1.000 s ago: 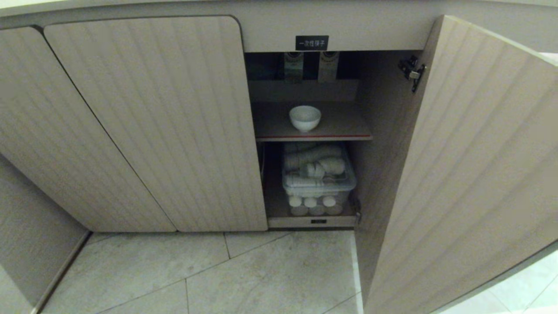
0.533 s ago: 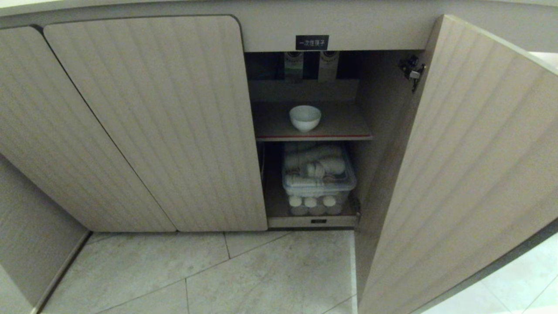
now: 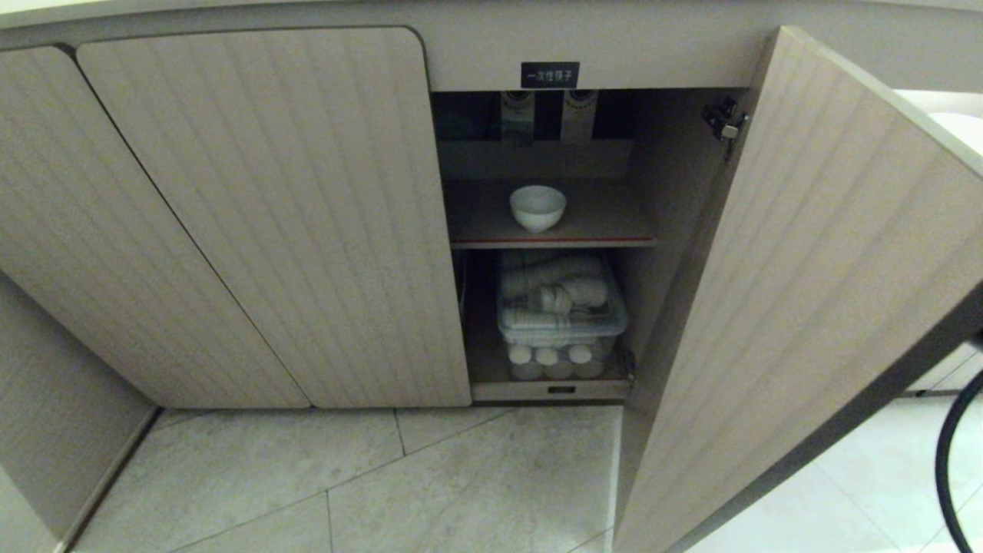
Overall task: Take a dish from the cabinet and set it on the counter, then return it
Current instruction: Close the cabinet door
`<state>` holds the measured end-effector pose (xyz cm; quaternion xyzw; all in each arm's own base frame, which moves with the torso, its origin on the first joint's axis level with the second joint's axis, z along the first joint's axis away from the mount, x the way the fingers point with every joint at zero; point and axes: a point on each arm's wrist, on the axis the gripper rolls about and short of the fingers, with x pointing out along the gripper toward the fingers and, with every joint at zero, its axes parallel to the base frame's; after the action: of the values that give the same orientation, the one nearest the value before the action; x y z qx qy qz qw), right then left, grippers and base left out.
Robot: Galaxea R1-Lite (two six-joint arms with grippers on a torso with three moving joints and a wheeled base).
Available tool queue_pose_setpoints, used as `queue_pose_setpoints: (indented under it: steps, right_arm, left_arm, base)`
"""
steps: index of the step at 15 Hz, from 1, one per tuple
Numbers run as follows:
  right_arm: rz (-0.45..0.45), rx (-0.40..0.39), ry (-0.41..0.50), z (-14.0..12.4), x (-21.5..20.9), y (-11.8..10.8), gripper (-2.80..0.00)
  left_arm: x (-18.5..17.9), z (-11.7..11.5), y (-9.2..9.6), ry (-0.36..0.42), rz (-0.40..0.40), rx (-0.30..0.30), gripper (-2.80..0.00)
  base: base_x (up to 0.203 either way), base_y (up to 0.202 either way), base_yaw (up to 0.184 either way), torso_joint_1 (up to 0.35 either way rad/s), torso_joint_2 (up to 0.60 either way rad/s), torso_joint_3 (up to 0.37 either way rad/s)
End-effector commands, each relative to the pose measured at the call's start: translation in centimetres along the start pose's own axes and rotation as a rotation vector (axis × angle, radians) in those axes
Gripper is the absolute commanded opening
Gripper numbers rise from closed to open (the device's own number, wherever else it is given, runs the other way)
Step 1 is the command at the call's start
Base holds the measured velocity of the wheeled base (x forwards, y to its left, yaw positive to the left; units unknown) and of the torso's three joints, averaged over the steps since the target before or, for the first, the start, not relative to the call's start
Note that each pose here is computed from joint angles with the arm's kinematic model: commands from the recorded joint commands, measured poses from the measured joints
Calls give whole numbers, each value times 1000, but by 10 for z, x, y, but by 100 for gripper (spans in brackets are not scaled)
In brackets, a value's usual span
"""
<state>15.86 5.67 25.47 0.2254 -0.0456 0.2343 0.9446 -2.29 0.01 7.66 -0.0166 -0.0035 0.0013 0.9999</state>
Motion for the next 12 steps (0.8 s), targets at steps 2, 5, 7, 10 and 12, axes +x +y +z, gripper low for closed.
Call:
queue_pose_setpoints:
  steps: [2, 5, 7, 10, 12]
  right_arm:
    - [-10, 7, 36, -11, 25, -8, -280]
    - [3, 6, 35, -14, 47, -12, -280]
    - [22, 6, 38, -18, 62, -15, -280]
    - [36, 7, 41, -26, 85, -19, -280]
    - [45, 7, 35, -30, 102, -21, -280]
  left_arm:
    - [0, 0, 0, -1, 1, -1, -280]
    - [0, 0, 0, -1, 0, -1, -280]
    - [0, 0, 0, -1, 0, -1, -280]
    - [0, 0, 0, -1, 0, -1, -280]
    - [0, 0, 0, -1, 0, -1, -280]
  base:
    - [0, 0, 0, 0, 0, 0]
    - [0, 0, 0, 0, 0, 0]
    - [0, 0, 0, 0, 0, 0]
    - [0, 0, 0, 0, 0, 0]
    - [0, 0, 0, 0, 0, 0]
